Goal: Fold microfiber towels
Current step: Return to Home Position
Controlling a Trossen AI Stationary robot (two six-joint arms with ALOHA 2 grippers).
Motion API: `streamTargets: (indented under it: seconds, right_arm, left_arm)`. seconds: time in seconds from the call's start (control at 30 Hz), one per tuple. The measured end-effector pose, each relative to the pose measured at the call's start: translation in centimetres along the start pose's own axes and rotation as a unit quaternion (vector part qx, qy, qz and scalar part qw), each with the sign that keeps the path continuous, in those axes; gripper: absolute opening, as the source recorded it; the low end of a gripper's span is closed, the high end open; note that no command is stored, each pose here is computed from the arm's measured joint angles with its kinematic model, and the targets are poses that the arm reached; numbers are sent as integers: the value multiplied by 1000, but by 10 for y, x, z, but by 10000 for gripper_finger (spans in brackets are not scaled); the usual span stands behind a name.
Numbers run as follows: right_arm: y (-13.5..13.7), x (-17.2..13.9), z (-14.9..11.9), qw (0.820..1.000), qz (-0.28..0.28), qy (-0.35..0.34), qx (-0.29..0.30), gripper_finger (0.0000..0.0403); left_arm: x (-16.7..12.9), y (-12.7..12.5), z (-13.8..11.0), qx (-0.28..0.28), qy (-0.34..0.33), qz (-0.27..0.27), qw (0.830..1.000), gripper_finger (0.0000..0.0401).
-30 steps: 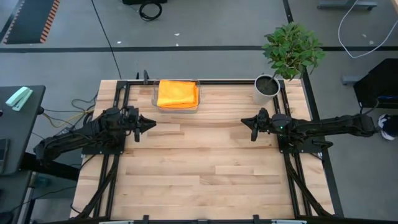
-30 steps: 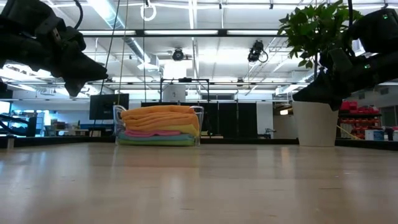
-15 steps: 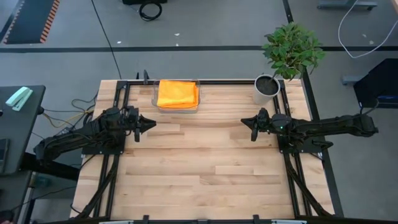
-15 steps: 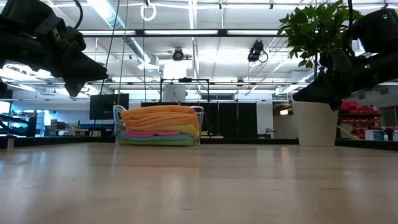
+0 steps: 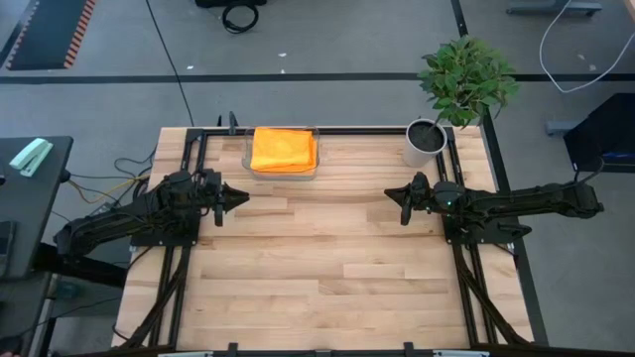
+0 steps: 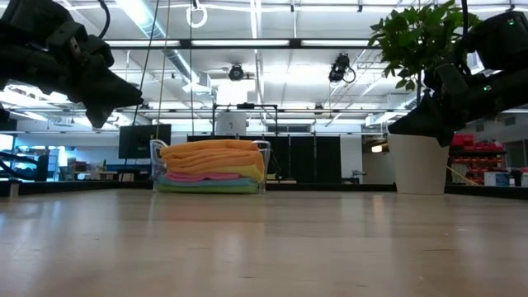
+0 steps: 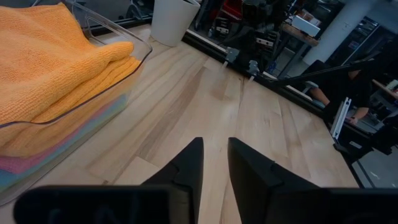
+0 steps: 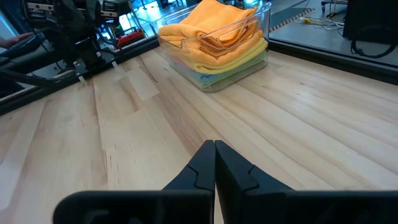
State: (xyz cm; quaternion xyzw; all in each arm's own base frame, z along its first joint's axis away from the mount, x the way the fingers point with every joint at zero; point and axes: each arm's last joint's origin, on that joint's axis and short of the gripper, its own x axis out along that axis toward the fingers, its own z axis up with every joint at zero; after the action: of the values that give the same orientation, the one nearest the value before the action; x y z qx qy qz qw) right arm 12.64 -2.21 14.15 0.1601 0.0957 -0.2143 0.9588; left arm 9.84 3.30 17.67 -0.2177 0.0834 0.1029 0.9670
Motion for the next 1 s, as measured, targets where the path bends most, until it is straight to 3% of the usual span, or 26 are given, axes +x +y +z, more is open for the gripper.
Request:
streamTargets:
  seconds: [1.0]
  right_arm:
    - [0,0,0,1000,0,0,0,10]
  left_arm:
    - [0,0,0,0,0,0,1000,81]
